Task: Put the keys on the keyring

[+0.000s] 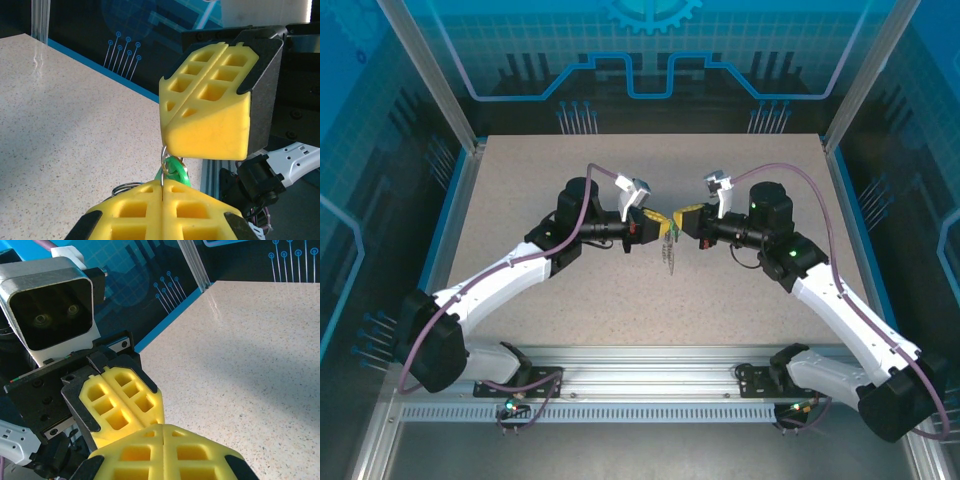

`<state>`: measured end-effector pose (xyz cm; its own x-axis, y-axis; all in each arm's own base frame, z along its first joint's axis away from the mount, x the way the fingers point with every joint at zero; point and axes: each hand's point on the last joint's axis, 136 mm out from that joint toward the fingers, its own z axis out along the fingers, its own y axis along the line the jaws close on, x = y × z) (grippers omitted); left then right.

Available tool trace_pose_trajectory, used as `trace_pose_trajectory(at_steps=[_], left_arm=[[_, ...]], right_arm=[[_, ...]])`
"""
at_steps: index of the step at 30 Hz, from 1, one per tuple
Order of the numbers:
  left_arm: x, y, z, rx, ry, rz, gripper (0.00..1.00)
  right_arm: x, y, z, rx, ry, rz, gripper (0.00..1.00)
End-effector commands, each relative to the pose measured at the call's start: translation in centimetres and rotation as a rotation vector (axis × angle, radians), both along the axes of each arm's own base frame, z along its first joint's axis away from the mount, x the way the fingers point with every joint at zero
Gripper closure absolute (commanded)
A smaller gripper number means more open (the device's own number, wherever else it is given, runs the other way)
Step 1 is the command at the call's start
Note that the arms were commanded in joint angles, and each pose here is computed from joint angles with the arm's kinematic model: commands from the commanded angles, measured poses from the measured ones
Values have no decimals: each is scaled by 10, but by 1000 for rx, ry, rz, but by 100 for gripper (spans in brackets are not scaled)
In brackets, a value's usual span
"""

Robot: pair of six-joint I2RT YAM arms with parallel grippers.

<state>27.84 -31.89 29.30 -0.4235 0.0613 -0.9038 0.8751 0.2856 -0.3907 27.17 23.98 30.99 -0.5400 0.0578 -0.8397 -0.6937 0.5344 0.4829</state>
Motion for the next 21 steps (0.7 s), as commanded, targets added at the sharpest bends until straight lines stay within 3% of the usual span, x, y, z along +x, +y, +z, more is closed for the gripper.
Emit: trace_pose_trajectory(at_steps=[1,21], left_arm=[[-5,-4,26,-47,-70,-23,100],[-4,-4,29,-61,-78,-18,100]], right_arm=[[3,-10,-12,-26,11,-40,100],[-1,-13,-13,11,35,-15,100]])
